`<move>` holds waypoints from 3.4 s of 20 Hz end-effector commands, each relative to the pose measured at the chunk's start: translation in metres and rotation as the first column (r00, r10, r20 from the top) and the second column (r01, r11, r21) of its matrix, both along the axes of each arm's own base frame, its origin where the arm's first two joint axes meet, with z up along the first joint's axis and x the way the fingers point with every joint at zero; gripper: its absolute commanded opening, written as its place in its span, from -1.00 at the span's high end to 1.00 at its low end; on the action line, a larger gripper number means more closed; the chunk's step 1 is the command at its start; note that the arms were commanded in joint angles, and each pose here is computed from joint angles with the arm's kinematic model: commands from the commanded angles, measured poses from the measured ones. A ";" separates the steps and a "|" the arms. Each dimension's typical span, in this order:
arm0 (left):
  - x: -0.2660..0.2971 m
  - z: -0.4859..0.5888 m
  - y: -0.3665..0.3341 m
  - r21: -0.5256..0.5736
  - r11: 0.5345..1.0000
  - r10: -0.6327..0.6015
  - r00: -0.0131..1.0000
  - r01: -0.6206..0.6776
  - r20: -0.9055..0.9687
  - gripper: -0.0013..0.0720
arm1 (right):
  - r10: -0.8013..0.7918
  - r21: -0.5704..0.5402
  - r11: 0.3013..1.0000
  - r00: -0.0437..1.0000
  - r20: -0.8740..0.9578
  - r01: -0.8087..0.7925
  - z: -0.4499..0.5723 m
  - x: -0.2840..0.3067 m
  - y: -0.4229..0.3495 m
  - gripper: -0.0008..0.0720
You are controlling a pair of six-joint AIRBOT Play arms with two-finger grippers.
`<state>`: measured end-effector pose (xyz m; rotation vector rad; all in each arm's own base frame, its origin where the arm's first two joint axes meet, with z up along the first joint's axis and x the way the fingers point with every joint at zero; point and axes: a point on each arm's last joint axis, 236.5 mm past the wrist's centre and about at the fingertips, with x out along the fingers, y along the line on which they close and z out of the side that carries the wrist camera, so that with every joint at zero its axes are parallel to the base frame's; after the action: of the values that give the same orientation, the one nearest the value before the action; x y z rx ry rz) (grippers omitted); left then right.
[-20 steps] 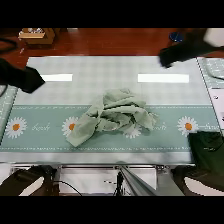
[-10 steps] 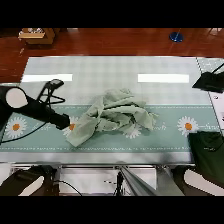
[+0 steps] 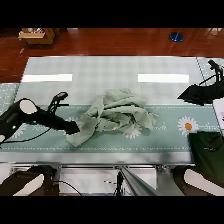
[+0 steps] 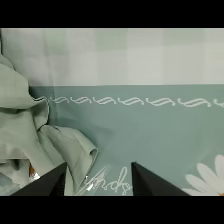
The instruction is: Fold the shirts.
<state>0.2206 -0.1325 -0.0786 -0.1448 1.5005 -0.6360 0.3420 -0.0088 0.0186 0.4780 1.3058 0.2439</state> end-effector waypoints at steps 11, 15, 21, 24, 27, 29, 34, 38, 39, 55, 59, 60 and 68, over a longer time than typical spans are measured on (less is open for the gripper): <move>-0.005 0.004 -0.025 -0.144 0.989 -0.053 0.990 0.034 -0.129 0.89 | 0.026 0.000 1.000 0.999 -0.025 -0.026 -0.002 -0.011 0.002 -0.37; 0.019 0.056 -0.025 -0.163 0.985 -0.054 0.999 0.055 0.009 0.89 | 0.056 0.003 0.998 0.991 -0.122 -0.056 -0.020 -0.036 0.004 -0.38; 0.031 0.078 -0.026 -0.163 0.986 -0.022 0.998 0.032 0.064 0.89 | 0.019 0.139 0.990 0.982 -0.186 0.007 -0.068 -0.063 0.038 -0.56; 0.031 0.078 -0.026 -0.163 0.986 -0.021 0.998 0.031 0.064 0.89 | -0.035 0.219 0.973 0.983 -0.181 0.075 -0.083 -0.065 0.056 -0.56; 0.031 0.078 -0.026 -0.163 0.986 -0.021 0.998 0.031 0.065 0.89 | -0.069 0.282 0.951 0.977 -0.200 0.125 -0.095 -0.074 0.072 -0.56; 0.031 0.078 -0.026 -0.163 0.986 -0.021 0.998 0.031 0.065 0.89 | -0.033 0.287 0.953 0.975 -0.221 0.097 -0.103 -0.086 0.085 -0.56; 0.031 0.078 -0.026 -0.163 0.986 -0.020 0.998 0.031 0.065 0.89 | 0.018 0.252 0.967 0.988 -0.154 0.022 -0.111 -0.073 0.142 -0.56; 0.033 0.078 -0.026 -0.161 0.986 -0.018 0.997 0.030 0.075 0.89 | -0.100 0.202 0.972 0.989 -0.106 0.120 -0.117 -0.049 0.167 -0.39; 0.035 0.078 -0.026 -0.160 0.987 -0.013 0.997 0.026 0.082 0.89 | -0.101 0.202 0.972 0.991 -0.091 0.117 -0.117 -0.047 0.171 -0.06; 0.095 0.475 0.041 -0.193 0.977 0.214 0.413 -0.092 0.885 0.89 | -0.139 0.137 0.990 0.424 0.895 0.035 0.363 -0.016 0.078 0.91; 0.040 0.559 0.033 -0.191 0.980 0.198 0.169 -0.056 0.966 0.89 | -0.096 0.089 0.994 0.156 0.983 0.056 0.475 -0.071 0.080 0.91; 0.025 0.580 0.032 -0.198 0.979 0.202 0.096 -0.050 0.975 0.89 | -0.093 0.087 0.994 0.086 0.992 0.064 0.499 -0.084 0.081 0.91; -0.072 0.644 0.036 -0.170 0.981 0.148 -0.203 -0.097 0.968 0.89 | 0.006 -0.014 0.994 0.073 0.997 0.104 0.528 -0.139 0.094 0.91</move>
<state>0.1771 -0.1018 0.5582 0.1592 -0.1916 -0.4047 0.2167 0.0831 0.5560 0.1877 -0.2390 0.3960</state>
